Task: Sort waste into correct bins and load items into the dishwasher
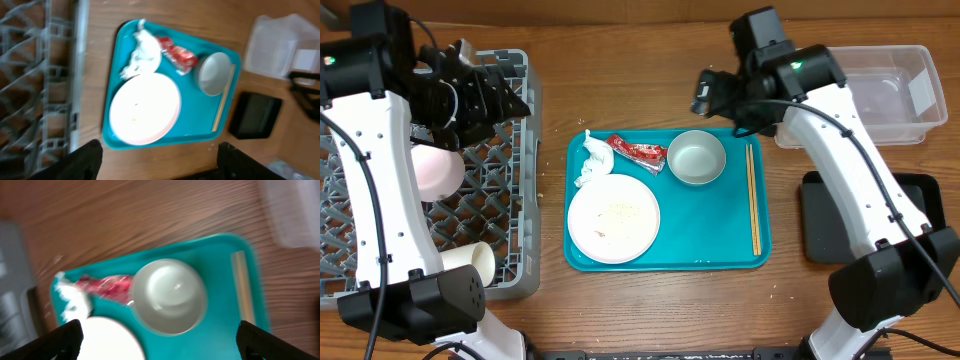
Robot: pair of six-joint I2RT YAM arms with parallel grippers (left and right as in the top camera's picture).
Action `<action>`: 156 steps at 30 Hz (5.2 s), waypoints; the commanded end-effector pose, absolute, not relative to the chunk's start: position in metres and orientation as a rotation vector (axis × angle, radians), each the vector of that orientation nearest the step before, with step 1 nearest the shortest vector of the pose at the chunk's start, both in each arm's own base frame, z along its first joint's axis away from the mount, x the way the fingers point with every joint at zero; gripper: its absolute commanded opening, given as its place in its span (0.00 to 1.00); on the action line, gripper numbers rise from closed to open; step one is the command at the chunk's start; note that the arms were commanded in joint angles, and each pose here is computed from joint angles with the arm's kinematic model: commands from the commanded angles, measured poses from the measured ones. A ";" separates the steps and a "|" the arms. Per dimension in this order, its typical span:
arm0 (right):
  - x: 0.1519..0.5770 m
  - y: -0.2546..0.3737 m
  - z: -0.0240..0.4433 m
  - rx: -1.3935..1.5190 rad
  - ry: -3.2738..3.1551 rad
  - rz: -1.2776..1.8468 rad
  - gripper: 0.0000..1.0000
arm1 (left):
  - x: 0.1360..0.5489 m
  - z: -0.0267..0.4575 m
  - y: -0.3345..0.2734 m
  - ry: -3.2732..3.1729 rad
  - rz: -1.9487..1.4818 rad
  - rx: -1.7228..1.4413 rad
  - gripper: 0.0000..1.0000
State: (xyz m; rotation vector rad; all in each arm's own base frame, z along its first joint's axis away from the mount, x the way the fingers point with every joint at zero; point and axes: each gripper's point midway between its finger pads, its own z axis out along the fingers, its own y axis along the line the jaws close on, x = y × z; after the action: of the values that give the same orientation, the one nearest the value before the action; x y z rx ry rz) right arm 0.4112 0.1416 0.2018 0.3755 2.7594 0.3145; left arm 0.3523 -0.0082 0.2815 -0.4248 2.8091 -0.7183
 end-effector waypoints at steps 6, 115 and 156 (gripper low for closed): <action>0.442 0.026 0.205 0.715 2.610 0.114 1.00 | 0.324 0.297 0.044 2.755 -0.199 -0.688 0.72; 0.413 -0.168 0.207 1.271 2.372 0.041 0.99 | 0.263 0.178 0.073 2.692 0.182 -1.101 0.08; 0.413 -0.168 0.207 1.271 2.372 0.041 1.00 | 0.216 0.129 0.036 2.682 0.025 -1.697 0.04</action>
State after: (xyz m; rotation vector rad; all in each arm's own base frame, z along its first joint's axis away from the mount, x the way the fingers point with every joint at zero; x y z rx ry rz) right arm 0.4113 -0.1673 0.2049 1.2676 2.3846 0.0376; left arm 0.2205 0.0384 0.1310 -1.6777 2.6649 0.0256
